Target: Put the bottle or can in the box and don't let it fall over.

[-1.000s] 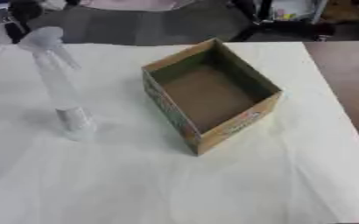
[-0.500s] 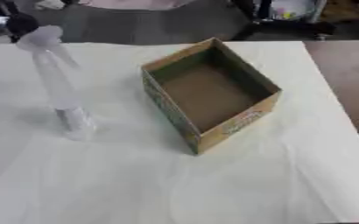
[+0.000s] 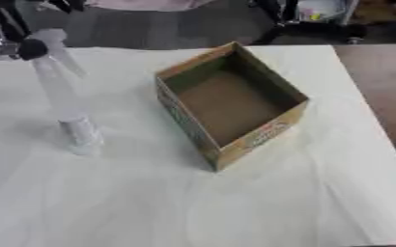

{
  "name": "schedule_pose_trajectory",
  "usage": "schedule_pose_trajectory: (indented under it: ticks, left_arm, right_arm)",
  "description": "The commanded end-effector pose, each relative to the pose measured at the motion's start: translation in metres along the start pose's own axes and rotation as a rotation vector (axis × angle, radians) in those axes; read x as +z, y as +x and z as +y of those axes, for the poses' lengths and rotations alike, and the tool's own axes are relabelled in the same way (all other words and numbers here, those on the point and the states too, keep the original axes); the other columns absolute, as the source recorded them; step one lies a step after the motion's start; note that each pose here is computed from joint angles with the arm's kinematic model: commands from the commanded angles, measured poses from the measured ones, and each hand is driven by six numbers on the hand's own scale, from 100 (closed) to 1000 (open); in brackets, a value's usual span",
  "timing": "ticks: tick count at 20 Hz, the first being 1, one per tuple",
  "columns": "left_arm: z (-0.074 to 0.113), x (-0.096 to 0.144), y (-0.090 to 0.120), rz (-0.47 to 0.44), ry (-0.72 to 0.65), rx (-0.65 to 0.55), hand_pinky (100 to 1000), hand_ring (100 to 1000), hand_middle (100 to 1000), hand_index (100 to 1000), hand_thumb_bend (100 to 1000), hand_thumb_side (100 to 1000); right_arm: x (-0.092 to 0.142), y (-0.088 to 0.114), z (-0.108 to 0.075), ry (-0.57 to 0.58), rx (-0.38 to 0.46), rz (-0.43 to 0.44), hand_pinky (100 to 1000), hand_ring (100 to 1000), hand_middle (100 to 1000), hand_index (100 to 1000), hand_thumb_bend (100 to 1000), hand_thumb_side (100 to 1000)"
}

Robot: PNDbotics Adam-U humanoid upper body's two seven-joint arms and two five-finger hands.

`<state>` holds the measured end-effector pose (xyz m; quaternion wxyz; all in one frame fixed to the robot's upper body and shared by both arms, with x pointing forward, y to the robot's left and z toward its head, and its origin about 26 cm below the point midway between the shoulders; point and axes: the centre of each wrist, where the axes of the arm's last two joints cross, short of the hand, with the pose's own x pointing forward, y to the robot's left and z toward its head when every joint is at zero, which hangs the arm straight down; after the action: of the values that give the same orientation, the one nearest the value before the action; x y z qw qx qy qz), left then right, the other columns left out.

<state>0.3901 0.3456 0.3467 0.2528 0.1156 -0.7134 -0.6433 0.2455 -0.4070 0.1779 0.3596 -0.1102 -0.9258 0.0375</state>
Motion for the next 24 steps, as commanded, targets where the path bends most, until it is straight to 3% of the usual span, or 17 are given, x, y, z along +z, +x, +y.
schedule_pose_trajectory:
  ticks: [1, 15, 24]
  left_arm:
    - [0.014, 0.016, 0.002, -0.124, -0.245, -0.221, 866, 944, 796, 927, 368, 507]
    - [0.007, 0.029, -0.009, -0.064, -0.290, -0.245, 867, 940, 792, 923, 380, 488]
    - [0.005, 0.029, -0.013, -0.047, -0.295, -0.247, 840, 895, 738, 900, 373, 454]
  right_arm:
    - [-0.006, 0.006, -0.004, 0.008, 0.015, -0.023, 724, 1000, 916, 985, 100, 337]
    - [-0.005, 0.005, -0.004, 0.003, 0.012, -0.022, 725, 1000, 916, 984, 100, 343]
    - [-0.004, 0.004, -0.004, -0.003, 0.008, -0.018, 725, 1000, 916, 984, 100, 350]
